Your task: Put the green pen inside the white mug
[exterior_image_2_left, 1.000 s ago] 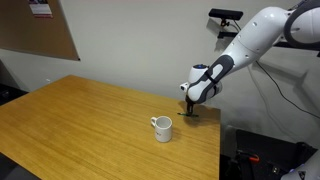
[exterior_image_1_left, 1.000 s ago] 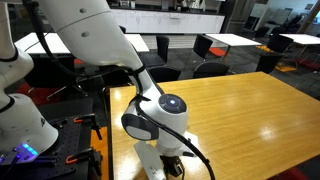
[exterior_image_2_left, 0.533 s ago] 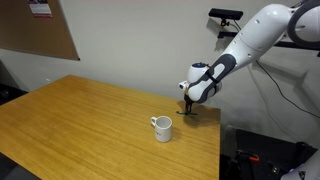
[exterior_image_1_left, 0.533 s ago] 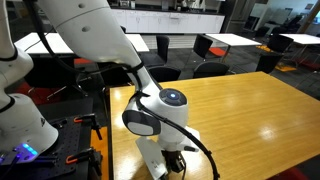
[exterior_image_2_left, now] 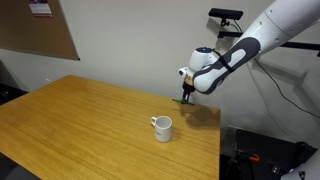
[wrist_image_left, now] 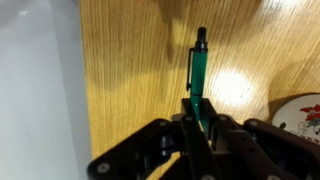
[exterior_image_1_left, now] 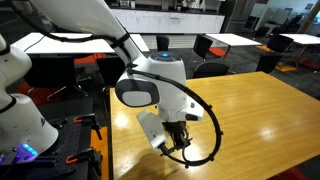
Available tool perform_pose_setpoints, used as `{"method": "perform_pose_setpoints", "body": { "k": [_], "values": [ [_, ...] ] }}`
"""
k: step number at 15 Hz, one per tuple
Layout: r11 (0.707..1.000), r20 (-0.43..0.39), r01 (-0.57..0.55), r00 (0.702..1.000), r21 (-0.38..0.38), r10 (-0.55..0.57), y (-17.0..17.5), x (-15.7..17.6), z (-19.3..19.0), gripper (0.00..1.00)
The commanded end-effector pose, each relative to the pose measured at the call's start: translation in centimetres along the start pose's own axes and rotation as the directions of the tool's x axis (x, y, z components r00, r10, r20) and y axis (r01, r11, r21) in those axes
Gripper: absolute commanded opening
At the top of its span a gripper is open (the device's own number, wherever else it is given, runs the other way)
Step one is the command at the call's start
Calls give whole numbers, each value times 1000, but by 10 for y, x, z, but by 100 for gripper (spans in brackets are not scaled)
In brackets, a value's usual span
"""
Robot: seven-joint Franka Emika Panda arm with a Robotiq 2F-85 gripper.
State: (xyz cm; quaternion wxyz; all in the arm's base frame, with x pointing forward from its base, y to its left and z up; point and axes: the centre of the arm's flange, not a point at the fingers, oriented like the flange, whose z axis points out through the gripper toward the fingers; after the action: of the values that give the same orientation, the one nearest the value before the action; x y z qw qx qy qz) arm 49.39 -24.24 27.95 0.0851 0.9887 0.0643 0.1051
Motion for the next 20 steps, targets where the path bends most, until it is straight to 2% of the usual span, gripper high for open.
{"method": "perform_pose_setpoints", "body": {
  "k": [1,4,9,14,20],
  "values": [
    [999,1,-26,1000,-31,26,-14,-6,-51,3],
    [1000,-9,-24,1000,-17,24,-21,-4,-75,3],
    [999,-35,36,999,0,-36,-53,3,-106,3],
    [997,-68,83,994,4,-82,-84,15,-120,3],
    [999,-91,21,996,-43,-25,-113,22,-123,3]
  ]
}}
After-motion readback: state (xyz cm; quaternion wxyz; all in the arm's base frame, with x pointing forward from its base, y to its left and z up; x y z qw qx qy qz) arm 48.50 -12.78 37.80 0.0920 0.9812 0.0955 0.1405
